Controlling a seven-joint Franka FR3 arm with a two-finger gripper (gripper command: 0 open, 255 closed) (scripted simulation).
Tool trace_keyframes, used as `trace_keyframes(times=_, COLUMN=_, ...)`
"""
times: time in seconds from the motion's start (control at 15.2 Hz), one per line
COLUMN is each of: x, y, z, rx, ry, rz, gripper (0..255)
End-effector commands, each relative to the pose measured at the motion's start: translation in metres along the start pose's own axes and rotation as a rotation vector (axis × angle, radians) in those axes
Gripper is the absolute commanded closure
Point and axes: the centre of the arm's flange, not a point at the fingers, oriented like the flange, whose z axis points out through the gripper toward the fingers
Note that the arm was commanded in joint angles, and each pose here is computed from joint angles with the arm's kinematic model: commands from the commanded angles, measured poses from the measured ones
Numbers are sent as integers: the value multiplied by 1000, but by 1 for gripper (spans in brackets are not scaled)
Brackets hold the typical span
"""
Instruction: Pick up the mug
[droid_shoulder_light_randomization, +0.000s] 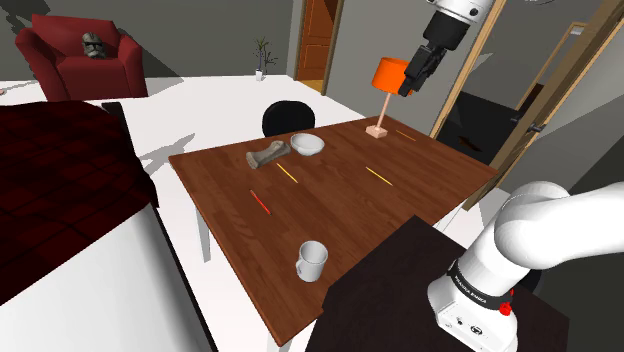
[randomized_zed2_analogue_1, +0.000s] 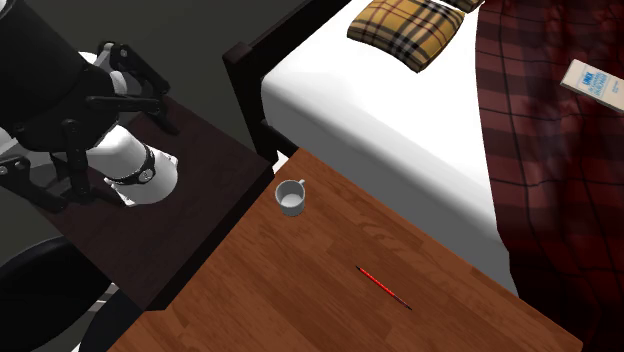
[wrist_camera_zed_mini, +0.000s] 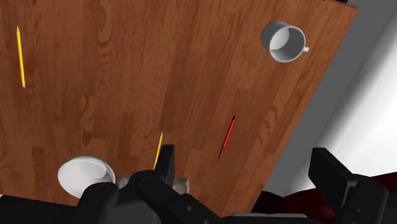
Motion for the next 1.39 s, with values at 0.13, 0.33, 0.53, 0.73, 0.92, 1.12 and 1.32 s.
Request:
trace_keyframes(times=0.13, x=0, y=-7, z=25, rx=2, ry=-9, rz=9, gripper=0)
trace_keyframes(times=0.33, x=0, y=-17, z=63, rx=5, ry=-23, rz=22, gripper=0)
trace_keyframes(times=0.53, x=0, y=-27, z=102, rx=9, ry=-37, rz=36, gripper=0)
trace_keyframes(times=0.73, x=-1, y=-38, z=140, rx=12, ry=-51, rz=49, gripper=0)
trace_keyframes(times=0.92, x=-2, y=-48, z=178, rx=15, ry=-65, rz=63, gripper=0)
trace_keyframes(times=1.12, x=-4, y=-59, z=215, rx=18, ry=-79, rz=76, gripper=0)
trace_keyframes(times=1.32, x=-6, y=-70, z=253, rx=21, ry=-93, rz=90, gripper=0)
